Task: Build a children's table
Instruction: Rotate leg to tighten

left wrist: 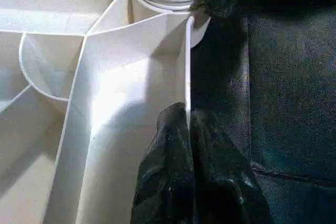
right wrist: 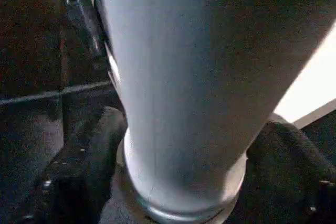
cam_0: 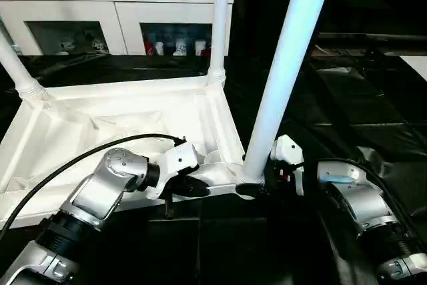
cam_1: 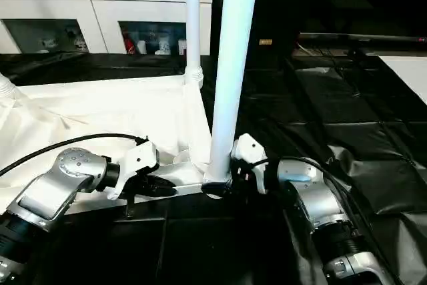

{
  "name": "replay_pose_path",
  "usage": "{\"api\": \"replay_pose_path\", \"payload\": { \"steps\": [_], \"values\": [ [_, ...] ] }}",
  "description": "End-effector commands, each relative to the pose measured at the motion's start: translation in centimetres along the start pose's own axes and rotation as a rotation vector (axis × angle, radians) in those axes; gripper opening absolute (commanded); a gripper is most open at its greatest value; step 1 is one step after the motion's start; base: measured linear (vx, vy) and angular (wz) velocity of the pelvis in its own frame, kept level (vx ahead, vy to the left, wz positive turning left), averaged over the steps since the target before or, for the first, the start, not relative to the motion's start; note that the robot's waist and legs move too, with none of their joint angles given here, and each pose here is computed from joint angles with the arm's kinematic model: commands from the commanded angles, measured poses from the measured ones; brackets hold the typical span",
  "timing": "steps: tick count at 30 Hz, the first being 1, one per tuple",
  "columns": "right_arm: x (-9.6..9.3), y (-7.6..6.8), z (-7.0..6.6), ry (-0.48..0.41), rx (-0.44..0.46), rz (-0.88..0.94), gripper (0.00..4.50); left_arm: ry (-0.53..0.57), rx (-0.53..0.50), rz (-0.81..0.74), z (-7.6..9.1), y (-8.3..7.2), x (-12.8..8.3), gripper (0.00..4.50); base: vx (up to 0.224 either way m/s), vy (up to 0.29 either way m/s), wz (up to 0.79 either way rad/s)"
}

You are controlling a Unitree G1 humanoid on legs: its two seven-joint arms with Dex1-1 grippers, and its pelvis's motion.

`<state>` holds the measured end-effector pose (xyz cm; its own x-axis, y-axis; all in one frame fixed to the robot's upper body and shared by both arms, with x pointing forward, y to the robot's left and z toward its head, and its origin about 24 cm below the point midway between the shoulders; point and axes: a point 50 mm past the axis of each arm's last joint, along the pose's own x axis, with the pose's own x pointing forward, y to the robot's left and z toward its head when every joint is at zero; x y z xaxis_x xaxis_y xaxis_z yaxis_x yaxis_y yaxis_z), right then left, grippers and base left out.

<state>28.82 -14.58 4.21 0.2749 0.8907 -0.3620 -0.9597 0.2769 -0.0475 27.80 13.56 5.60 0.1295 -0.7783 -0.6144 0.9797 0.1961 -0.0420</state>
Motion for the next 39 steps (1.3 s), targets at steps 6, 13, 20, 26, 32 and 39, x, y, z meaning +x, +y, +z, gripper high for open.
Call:
{"api": "replay_pose_path", "payload": {
  "steps": [6, 13, 20, 26, 32, 39],
  "values": [
    [0.0, -0.3, 0.1, -0.003, -0.012, -0.009, 2.84, 0.077, -0.059, -0.034, -1.8, -0.6, 0.6, 0.00, 0.000, 0.000, 0.00],
    [0.2, -0.1, 0.1, -0.023, 0.000, -0.003, 2.72, 0.075, -0.063, -0.037, -1.8, -0.6, 0.6, 0.00, 0.000, 0.000, 0.00],
    [1.8, -0.1, 0.0, -0.150, 0.114, -0.145, 2.72, 0.040, -0.079, 0.054, -1.5, 0.0, 1.8, 0.00, 0.000, 0.000, 0.00],
    [6.2, 0.2, 0.1, -0.224, 0.319, -0.437, 2.72, -0.050, -0.206, 0.252, 0.1, 0.9, 5.1, 0.00, 0.000, 0.000, 0.00],
    [8.4, -0.5, -0.3, -0.133, 0.384, -0.706, 2.71, -0.029, -0.260, 0.422, 0.7, 1.6, 7.3, 0.00, -0.009, 0.004, 0.00],
    [9.8, -0.1, 0.9, -0.133, 0.323, -0.688, 2.71, -0.015, -0.251, 0.445, 1.2, 2.1, 7.7, 0.00, 0.000, 0.000, 0.00]
  ]
}}
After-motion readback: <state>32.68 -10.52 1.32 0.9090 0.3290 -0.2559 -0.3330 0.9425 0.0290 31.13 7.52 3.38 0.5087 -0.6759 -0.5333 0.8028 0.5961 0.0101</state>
